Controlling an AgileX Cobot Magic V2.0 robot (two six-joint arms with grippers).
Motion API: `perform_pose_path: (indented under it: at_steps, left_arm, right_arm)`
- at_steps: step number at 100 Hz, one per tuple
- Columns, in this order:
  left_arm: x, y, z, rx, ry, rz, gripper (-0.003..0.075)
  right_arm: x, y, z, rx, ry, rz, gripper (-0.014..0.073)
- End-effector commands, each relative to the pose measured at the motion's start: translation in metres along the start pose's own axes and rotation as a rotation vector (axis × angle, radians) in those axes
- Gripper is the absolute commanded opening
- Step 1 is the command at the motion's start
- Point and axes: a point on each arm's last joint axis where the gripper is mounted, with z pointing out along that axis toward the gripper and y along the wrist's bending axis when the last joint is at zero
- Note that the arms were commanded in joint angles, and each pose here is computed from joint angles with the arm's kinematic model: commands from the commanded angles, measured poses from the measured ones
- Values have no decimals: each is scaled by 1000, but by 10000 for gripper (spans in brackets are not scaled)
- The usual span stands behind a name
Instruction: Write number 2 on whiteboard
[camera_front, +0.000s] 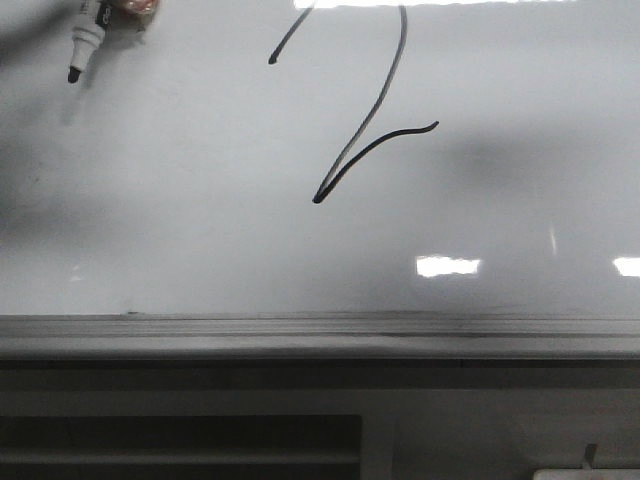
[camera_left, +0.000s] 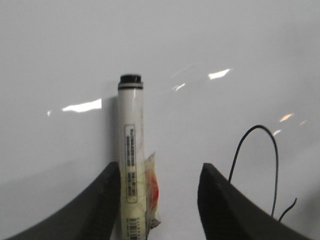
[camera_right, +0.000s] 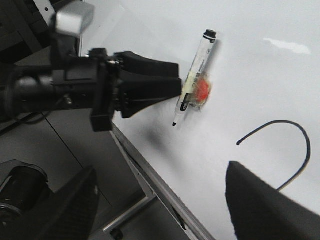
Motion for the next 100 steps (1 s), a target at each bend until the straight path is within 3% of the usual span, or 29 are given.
perform_pose_path:
  at_steps: [1, 17, 26, 39, 49, 63, 79, 100]
  left_arm:
    - [-19, 1, -16, -4, -89, 44, 382]
    - [-28, 4, -35, -7, -158, 38, 412]
    - [-36, 5, -50, -4, -211, 50, 410]
    - [-45, 6, -74, 6, -299, 113, 394]
    - [-47, 7, -89, 13, -342, 145, 280]
    - [-35, 5, -103, 57, -347, 157, -19]
    - [-11, -1, -116, 164, -307, 177, -20]
    - [22, 3, -135, 187, -320, 168, -20]
  right_arm:
    - [-13, 2, -8, 37, -68, -5, 476]
    - [-15, 0, -9, 64, -95, -5, 470]
    - [-18, -1, -14, 108, -128, -17, 403]
    - [-21, -1, -25, 187, -172, -62, 165]
    - [-19, 3, -36, 226, -204, -115, -78]
    - [-4, 6, -52, 288, -265, -144, -63]
    - [32, 9, -73, 367, -340, -190, -67]
    - [93, 10, -83, 382, -350, -191, -68]
